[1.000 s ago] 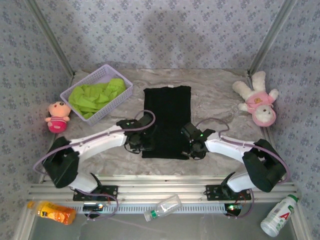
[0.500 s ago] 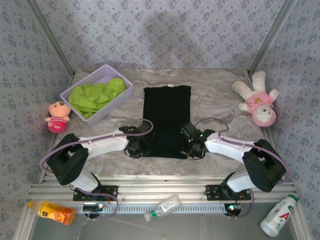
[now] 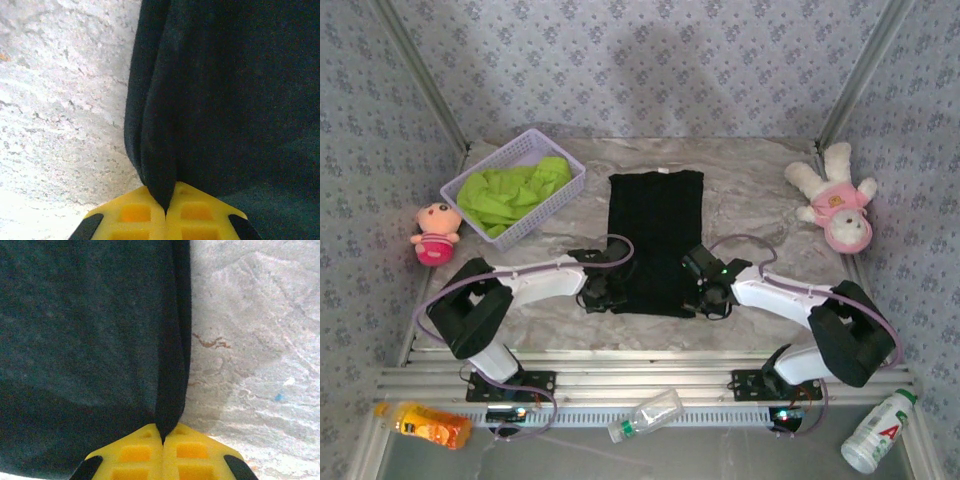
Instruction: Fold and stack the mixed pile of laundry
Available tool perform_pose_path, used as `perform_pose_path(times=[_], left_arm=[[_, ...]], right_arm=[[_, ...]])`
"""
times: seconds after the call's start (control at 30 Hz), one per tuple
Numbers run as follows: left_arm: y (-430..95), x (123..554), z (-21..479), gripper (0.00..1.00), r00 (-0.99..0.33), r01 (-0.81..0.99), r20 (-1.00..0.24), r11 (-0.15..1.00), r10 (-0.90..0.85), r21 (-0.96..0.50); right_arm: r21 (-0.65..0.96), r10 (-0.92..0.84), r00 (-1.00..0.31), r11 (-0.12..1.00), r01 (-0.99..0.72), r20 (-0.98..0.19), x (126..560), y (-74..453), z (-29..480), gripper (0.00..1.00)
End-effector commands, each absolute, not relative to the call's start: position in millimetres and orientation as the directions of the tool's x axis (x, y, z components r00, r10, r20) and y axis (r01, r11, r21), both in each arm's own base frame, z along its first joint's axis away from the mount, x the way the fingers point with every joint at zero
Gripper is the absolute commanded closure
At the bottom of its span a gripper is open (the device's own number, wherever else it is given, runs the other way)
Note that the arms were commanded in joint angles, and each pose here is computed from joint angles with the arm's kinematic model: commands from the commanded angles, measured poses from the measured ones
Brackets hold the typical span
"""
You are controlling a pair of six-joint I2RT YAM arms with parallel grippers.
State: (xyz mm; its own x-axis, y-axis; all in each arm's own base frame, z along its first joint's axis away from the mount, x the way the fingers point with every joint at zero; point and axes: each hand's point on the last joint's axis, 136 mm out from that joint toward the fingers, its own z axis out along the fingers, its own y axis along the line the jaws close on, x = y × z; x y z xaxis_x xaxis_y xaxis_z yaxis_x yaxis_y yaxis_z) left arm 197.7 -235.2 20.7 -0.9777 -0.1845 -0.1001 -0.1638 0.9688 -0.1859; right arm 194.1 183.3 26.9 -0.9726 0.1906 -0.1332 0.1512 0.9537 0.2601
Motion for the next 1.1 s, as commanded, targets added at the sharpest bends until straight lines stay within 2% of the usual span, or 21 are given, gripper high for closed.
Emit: perform_pose_path(times=[0.0,0.23,0.4,0.6,0.8,1.07], left_arm=[[-209.2,169.1,9.9,1.0,-0.994,-0.099,-0.044,0.994,-0.101,-0.053],[-207.7,114.5,34.1,1.0,-1.0,-0.02,0.011,0.998,-0.019,-0.053],[-213.3,115.5,59.6,1.0,-0.996,-0.079,-0.038,0.99,-0.084,-0.119],[-225.3,161.9,116.5,1.0,-0.977,-0.113,-0.151,0.969,-0.148,-0.22],[-227.1,214.4,165.3,1.0,-0.949,-0.126,-0.237,0.938,-0.208,-0.322],[-238.5,281.7,190.1,0.99,-0.922,-0.126,-0.283,0.898,-0.263,-0.423]], right_arm=[[0.198,0.113,-0.987,0.976,0.089,-0.111,173.7,168.1,32.5,1.0],[0.244,0.093,-0.996,0.966,0.088,-0.01,119.1,155.0,39.8,1.0],[0.345,0.156,-0.987,0.925,0.156,0.026,105.6,159.2,63.4,1.0],[0.478,0.246,-0.969,0.854,0.208,-0.017,136.3,173.8,105.1,1.0],[0.554,0.304,-0.95,0.805,0.214,-0.075,189.7,181.9,150.5,1.0],[0.618,0.39,-0.911,0.751,0.233,-0.131,268.2,184.9,183.7,1.0]])
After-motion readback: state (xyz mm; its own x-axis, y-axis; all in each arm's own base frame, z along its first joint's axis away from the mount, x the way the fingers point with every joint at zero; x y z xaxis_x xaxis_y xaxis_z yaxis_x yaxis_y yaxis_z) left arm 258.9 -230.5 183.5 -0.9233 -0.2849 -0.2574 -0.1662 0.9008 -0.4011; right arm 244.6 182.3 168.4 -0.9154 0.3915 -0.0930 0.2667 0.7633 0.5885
